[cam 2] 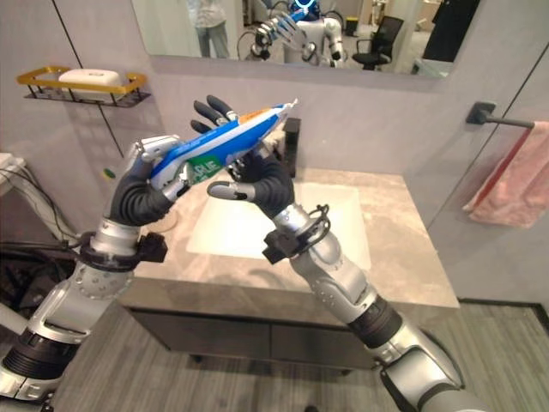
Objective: Put brush and paste in cup on sink, flatten towel.
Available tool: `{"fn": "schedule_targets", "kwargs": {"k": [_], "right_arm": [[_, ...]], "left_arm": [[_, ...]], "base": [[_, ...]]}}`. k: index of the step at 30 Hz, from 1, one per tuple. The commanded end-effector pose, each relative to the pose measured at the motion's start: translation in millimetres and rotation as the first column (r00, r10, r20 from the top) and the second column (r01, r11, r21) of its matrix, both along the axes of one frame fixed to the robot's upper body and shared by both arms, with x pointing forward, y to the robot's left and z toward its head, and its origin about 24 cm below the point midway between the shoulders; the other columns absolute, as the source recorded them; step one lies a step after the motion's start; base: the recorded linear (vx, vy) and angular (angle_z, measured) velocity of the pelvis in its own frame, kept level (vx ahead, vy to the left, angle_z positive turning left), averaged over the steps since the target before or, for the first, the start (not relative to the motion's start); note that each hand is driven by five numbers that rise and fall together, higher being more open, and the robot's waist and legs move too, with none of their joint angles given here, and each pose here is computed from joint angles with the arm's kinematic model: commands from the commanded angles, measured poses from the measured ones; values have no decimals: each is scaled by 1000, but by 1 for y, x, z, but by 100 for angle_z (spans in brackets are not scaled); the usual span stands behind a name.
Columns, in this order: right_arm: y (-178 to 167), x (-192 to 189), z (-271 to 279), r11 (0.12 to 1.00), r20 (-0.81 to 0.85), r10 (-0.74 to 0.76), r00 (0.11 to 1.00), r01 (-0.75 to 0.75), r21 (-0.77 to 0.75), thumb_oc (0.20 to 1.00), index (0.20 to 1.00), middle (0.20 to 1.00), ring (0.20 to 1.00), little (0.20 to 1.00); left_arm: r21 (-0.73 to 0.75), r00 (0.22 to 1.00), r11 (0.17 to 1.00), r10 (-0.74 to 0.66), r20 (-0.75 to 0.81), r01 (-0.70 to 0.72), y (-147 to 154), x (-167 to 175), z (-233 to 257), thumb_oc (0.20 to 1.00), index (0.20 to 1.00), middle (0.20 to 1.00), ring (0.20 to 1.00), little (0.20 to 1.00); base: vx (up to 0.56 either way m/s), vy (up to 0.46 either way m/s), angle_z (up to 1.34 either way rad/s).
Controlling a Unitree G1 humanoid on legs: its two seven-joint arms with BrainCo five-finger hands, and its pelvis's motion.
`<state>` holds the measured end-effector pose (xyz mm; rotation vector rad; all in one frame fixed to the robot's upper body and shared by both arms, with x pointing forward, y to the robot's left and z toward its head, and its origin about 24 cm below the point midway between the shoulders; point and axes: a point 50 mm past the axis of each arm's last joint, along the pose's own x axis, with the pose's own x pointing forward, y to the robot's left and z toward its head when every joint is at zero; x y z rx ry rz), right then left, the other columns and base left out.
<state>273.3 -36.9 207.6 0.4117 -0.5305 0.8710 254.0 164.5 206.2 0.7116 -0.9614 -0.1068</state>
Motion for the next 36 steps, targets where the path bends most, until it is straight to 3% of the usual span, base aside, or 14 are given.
{"fn": "schedule_targets", "kwargs": {"k": [1, 18, 22, 25, 31, 32, 33, 35, 36], "right_arm": [[10, -8, 44, 984, 144, 53, 988, -76, 159, 1000, 1000, 1000, 1000, 1000], [10, -4, 45, 984, 121, 17, 992, -38, 175, 1000, 1000, 1000, 1000, 1000], [7, -2, 42, 983, 108, -1, 994, -19, 181, 758, 758, 758, 758, 758], [-8, 1, 48, 979, 136, -84, 987, 57, 194, 721, 721, 721, 721, 721], [-18, 7, 45, 962, 89, -137, 987, 111, 251, 460, 460, 460, 460, 460], [-18, 7, 43, 961, 83, -139, 987, 114, 251, 460, 460, 460, 460, 460], [-19, 6, 41, 961, 76, -138, 987, 115, 252, 354, 354, 354, 354, 354], [-19, 6, 40, 961, 72, -140, 988, 118, 251, 282, 282, 282, 282, 282], [-20, 6, 38, 960, 65, -143, 988, 123, 251, 200, 200, 200, 200, 200]], "left_arm": [[0, 995, 999, -38, -88, 38, -3, 4, -12, 200, 200, 200, 200, 200], [9, 973, 999, -38, -226, 41, -4, 8, -38, 200, 200, 200, 200, 200], [0, 966, 999, -39, -257, 40, -4, 8, -44, 200, 200, 200, 200, 200], [-9, 957, 999, -42, -286, 41, -2, 6, -50, 200, 200, 200, 200, 200], [-31, 943, 999, -49, -329, 41, -3, 5, -58, 200, 200, 200, 200, 200], [-32, 940, 999, -46, -339, 37, -3, 5, -60, 200, 200, 200, 200, 200], [-36, 937, 999, -49, -347, 39, -4, 5, -62, 200, 200, 200, 200, 200], [-36, 936, 999, -49, -348, 38, -4, 5, -63, 200, 200, 200, 200, 200], [-38, 933, 999, -47, -357, 35, -3, 5, -64, 200, 200, 200, 200, 200]], "base": [[0, 0, 0], [0, 0, 0], [0, 0, 0], [0, 0, 0], [0, 0, 0], [0, 0, 0], [0, 0, 0], [0, 0, 0], [0, 0, 0]]}}
